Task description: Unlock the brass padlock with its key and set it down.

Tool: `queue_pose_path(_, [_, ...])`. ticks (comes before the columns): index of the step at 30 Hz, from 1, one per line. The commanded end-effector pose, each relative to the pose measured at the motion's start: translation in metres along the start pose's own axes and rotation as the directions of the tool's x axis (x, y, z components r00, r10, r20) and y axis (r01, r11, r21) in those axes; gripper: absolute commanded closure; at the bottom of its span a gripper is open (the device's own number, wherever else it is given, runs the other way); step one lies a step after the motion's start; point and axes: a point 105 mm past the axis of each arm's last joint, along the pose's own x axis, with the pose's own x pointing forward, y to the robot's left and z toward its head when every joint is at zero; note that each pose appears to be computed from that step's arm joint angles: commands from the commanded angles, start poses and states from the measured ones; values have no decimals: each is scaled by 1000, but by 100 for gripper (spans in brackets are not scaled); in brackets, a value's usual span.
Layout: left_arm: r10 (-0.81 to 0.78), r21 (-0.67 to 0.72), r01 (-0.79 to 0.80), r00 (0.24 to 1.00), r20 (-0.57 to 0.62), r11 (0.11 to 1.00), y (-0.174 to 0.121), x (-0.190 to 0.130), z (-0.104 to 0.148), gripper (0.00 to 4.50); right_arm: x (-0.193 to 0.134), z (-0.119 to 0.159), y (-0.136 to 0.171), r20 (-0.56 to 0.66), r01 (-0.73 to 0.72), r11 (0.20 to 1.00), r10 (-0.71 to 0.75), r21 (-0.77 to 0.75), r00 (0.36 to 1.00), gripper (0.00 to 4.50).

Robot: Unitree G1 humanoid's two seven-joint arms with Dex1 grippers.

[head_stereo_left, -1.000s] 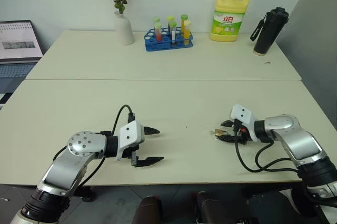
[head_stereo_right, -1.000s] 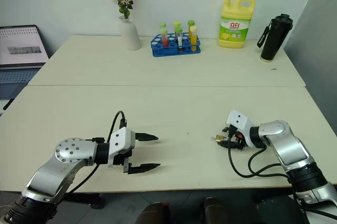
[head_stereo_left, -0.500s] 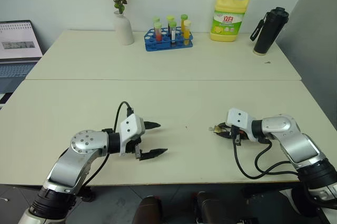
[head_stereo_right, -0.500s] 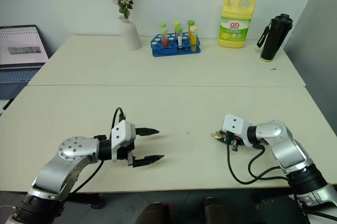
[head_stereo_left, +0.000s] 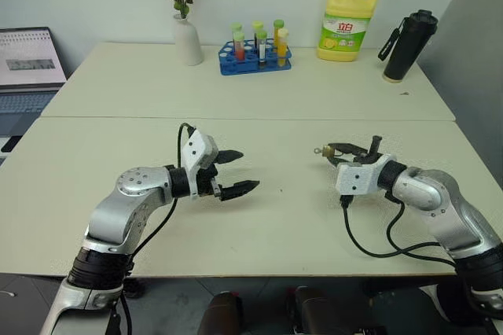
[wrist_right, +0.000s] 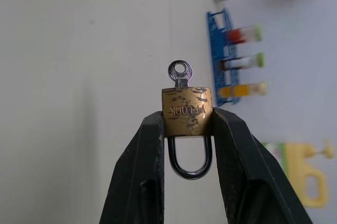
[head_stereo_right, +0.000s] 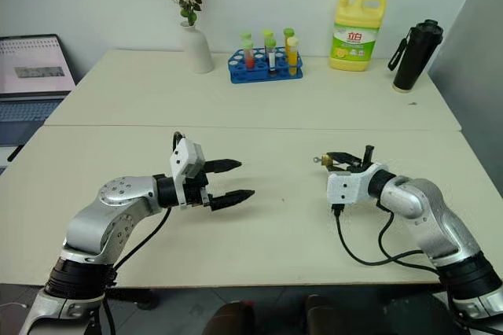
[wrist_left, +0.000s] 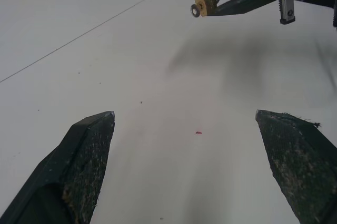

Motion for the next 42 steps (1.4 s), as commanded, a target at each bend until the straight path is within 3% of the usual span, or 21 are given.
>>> queue_pose_path(1, [-64, -16, 65, 996, 70, 998, -7, 2, 28, 0, 3, 20, -28, 105, 147, 983, -135, -113, 985, 360])
queue_pose_path(11, [-159, -124, 175, 979, 128, 977, -14, 19, 57, 0, 19, 59, -35, 268, 197, 977, -170, -77, 948, 360])
queue_pose_path(23, [-191, -145, 212, 971, 143, 966, -6, 25, 66, 0, 25, 69, -37, 300, 209, 976, -182, -61, 937, 360])
queue_pose_path(27, [-195, -137, 216, 969, 151, 967, -4, 30, 68, 87, 24, 71, -36, 308, 207, 977, -179, -58, 934, 360])
queue_pose_path(38, [-212, -114, 232, 963, 165, 966, -4, 35, 69, 434, 23, 72, -34, 308, 186, 981, -162, -51, 938, 360])
queue_pose_path(42, [-214, -112, 234, 962, 168, 966, -4, 37, 68, 450, 23, 72, -33, 309, 181, 982, -157, -52, 938, 360])
